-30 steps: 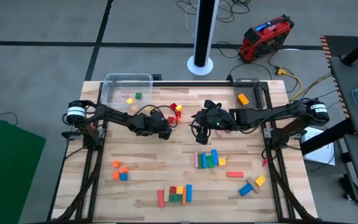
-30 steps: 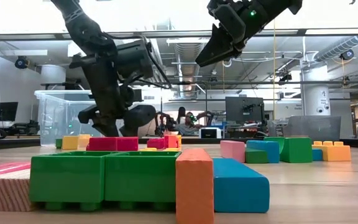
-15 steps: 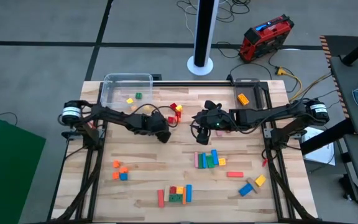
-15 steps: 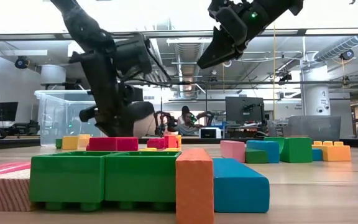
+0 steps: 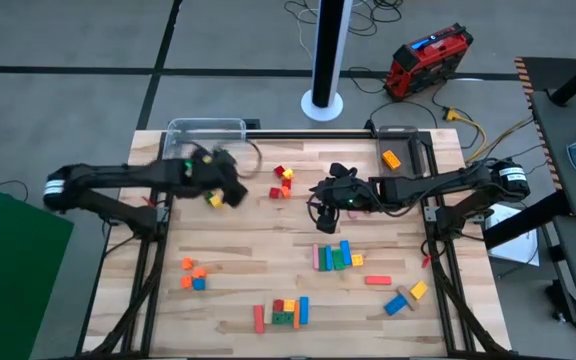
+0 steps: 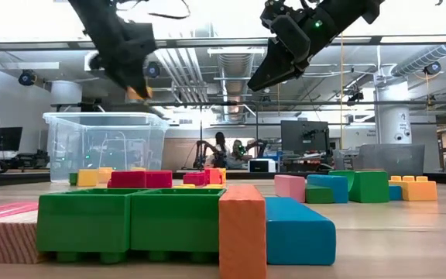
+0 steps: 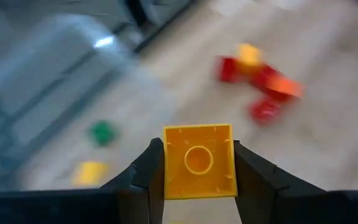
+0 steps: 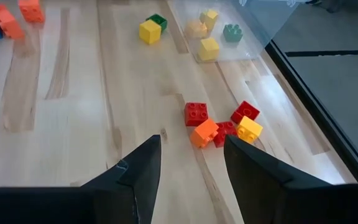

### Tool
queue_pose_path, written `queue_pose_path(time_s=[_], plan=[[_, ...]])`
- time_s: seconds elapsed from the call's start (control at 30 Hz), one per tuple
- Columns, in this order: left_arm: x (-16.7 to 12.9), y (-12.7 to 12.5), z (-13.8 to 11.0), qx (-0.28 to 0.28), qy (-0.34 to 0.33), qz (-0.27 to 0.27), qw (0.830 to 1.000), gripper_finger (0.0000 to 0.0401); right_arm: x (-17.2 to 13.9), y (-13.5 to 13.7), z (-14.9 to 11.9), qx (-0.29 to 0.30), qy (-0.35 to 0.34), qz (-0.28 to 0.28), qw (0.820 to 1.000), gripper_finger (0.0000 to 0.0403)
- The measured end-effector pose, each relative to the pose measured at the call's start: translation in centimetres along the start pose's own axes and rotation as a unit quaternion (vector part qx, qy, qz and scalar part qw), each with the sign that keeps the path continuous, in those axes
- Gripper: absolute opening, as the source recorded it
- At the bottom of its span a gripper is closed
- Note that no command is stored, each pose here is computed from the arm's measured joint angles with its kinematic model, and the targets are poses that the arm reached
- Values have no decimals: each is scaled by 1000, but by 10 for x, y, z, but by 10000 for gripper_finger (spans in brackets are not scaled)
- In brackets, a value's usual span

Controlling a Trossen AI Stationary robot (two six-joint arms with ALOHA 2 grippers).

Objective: Sort blocks by size
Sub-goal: Put the yellow square game piece into the transparent bin, then put the pink rectangular wooden block into the black bin

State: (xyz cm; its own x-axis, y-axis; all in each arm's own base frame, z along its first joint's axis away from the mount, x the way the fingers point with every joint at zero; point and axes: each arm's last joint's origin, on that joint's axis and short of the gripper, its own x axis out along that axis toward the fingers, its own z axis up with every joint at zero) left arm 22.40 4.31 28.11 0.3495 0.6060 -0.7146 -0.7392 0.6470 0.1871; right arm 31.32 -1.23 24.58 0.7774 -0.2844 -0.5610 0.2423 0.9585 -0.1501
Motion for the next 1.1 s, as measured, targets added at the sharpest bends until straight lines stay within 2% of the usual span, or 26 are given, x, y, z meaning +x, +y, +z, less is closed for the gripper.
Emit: queue_pose_path(time_s=[0.13,0.27,0.33,0.47,0.67,0.83,0.93,1.1], plan=[[-11,38,6,-54,-22,55,997,124,1,0,-1,5,-11,0,1000,162],[-6,71,5,-97,-8,115,989,138,2,0,-2,13,-14,-1,1000,167],[-1,82,4,-115,2,139,984,149,2,-1,-3,19,-12,-2,1000,173],[10,93,5,-112,26,166,979,176,2,-1,-3,27,-12,4,1000,185],[17,91,7,-88,32,166,982,208,2,-1,-4,33,-7,8,999,192],[14,82,7,-72,24,151,986,211,2,-1,-10,33,24,12,999,180],[10,67,8,-54,4,124,991,206,4,1,-16,39,44,37,998,167],[-1,32,8,9,-40,58,997,195,13,11,-26,48,77,109,990,135]])
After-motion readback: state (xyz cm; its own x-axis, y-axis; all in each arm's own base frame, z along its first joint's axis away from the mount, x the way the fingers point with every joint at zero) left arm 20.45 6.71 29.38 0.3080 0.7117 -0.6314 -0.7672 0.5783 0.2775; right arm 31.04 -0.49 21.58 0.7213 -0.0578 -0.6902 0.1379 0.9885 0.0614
